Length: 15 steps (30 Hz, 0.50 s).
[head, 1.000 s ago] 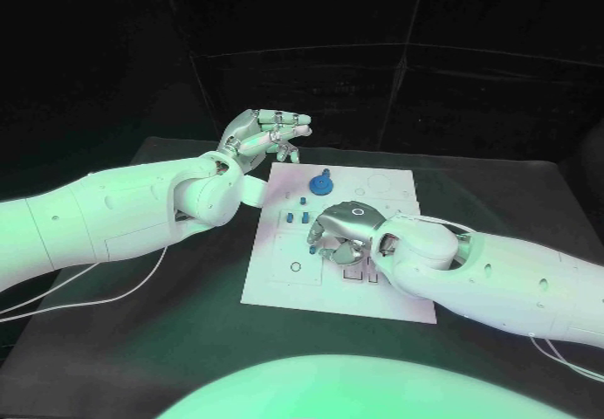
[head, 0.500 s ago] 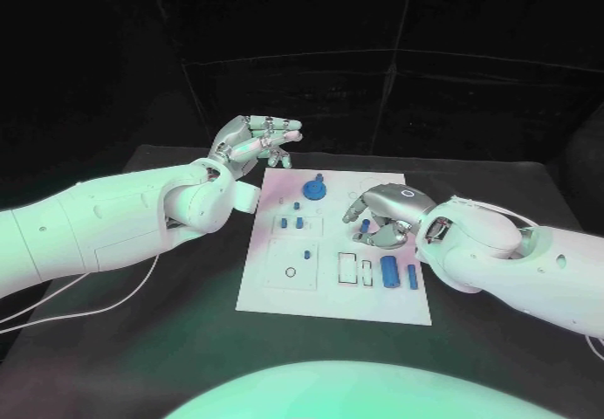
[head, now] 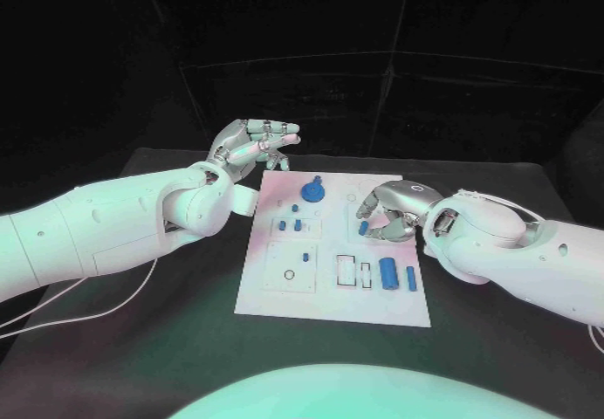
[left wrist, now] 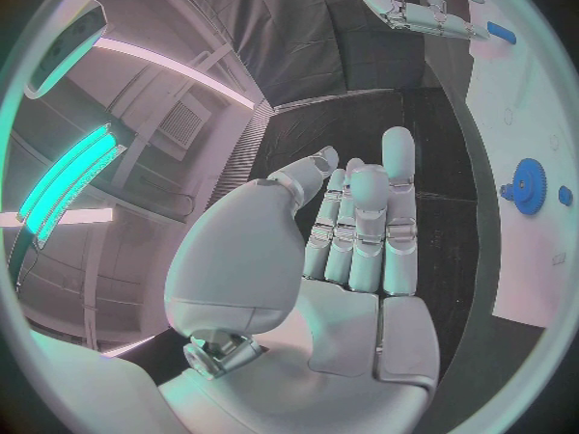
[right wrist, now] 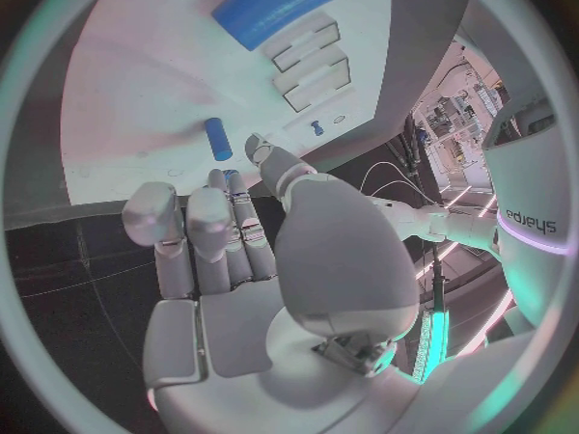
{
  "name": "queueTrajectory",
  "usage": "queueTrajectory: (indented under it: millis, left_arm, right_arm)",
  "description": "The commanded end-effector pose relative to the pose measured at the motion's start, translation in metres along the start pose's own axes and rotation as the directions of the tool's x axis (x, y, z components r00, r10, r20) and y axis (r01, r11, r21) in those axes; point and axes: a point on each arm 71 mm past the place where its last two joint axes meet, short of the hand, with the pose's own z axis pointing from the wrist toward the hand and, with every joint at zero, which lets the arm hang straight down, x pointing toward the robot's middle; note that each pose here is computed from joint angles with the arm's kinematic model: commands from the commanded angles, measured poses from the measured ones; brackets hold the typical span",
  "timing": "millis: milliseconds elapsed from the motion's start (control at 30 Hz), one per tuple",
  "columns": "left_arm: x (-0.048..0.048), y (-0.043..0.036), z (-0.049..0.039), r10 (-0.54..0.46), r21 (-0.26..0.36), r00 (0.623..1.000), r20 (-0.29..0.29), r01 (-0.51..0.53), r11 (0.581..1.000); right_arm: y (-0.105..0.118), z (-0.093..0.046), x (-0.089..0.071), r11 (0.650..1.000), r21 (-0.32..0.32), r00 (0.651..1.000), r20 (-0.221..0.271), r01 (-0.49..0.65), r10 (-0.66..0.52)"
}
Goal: Assemble the parts on the task board
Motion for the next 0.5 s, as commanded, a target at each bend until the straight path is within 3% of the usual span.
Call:
queueTrajectory:
  millis: [33, 500]
  left_arm:
    - [0.0014, -0.0011, 0.0008, -0.01, 0.004, 1.0, -0.013, 0.01, 1.0]
    - [0.0017, -0.001, 0.0008, -0.011, 0.003, 1.0, -0.015, 0.011, 1.0]
  right_arm:
    - [-0.0009, 0.0033, 0.0016, 1.0, 0.01, 0.999, -0.032, 0.007, -0.006]
    - [-0.002, 0.0132, 0.007, 0.999, 0.019, 0.996, -0.08, 0.036, -0.034]
